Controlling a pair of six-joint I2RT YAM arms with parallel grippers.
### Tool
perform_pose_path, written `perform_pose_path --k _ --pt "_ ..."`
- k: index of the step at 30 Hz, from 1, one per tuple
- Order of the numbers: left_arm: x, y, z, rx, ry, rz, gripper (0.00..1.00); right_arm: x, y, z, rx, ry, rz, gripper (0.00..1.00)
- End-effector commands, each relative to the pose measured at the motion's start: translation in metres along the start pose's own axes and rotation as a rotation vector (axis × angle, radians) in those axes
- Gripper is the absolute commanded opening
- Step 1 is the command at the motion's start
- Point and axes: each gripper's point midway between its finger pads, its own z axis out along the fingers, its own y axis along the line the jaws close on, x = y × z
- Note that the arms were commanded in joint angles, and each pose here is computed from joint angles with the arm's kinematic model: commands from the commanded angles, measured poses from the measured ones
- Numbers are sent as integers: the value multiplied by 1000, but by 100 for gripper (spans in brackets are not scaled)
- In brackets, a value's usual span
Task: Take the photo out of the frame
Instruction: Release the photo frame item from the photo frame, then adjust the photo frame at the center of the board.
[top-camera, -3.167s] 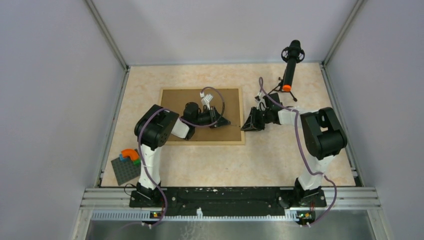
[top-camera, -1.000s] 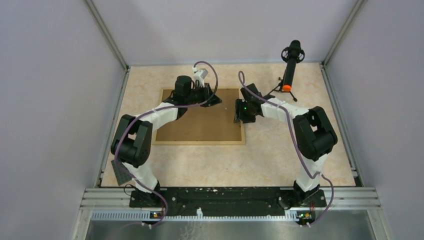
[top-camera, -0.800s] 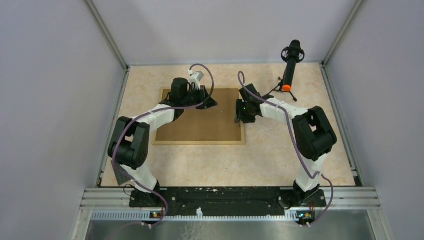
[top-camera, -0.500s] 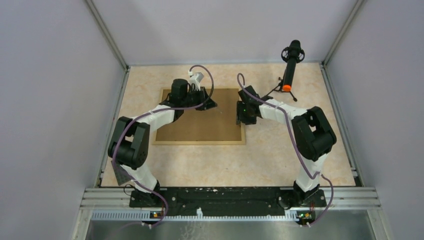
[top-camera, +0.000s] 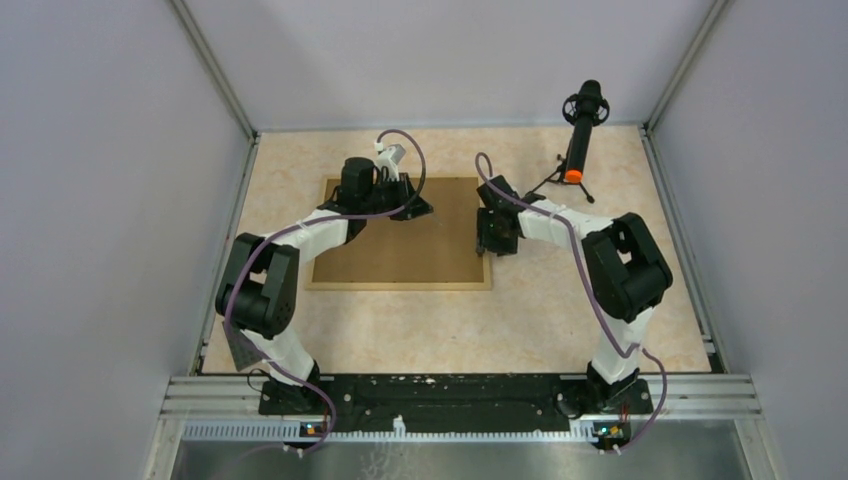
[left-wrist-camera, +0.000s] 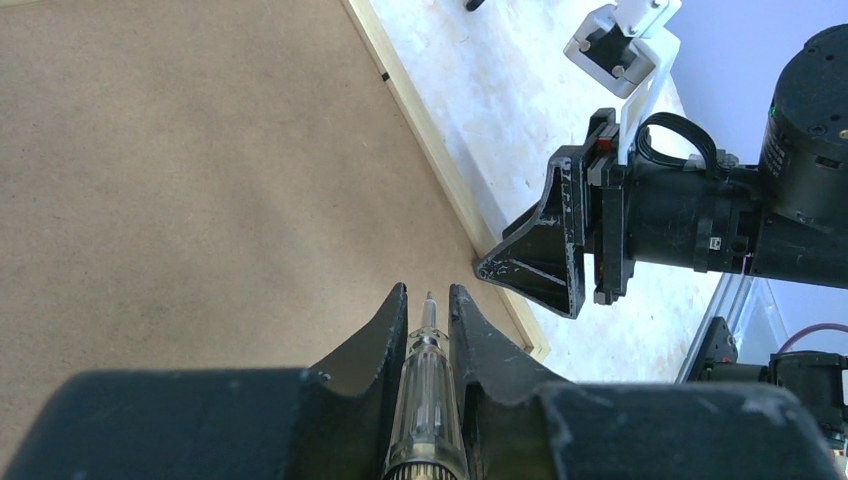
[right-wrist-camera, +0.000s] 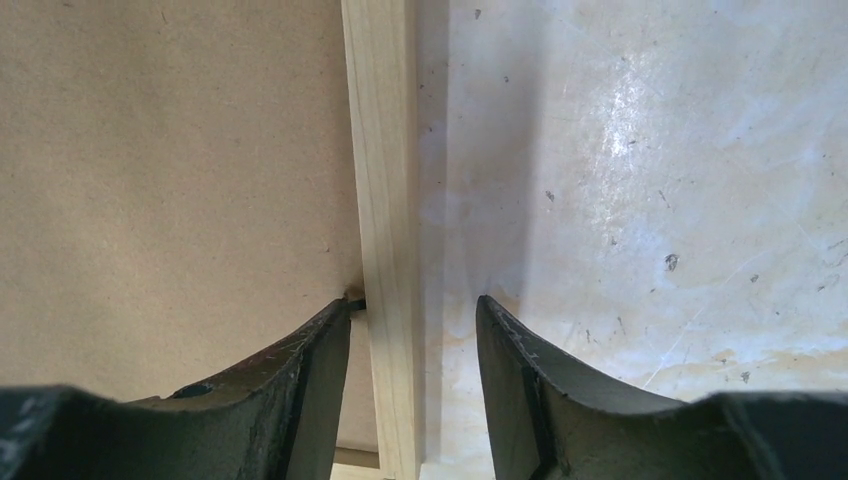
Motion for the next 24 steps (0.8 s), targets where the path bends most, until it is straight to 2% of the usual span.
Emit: perform_pose_path --k 1,3,6,9,11,13,19,23,24 --pt "-12 -9 -6 19 -37 20 0 6 -1 11 43 31 -1 49" --pt "-13 -10 -6 19 -39 22 0 8 -1 14 45 35 2 47" --pt "-11 -8 -6 13 -36 22 0 9 -3 14 50 42 -5 38" --pt "-10 -5 -6 8 -32 24 0 13 -6 13 31 66 3 17" --pt "-9 -4 -6 8 -29 22 0 13 -8 10 19 78 6 6" --pt "-8 -3 -5 10 -23 18 0 11 -9 7 6 90 -6 0" --pt "-6 -3 -3 25 -10 14 0 4 7 -7 -163 111 -3 0" --pt "-6 -3 -2 31 -6 18 0 1 7 -8 -209 102 4 0" --pt "-6 -3 -1 33 -6 19 0 0 6 -8 -204 107 2 7"
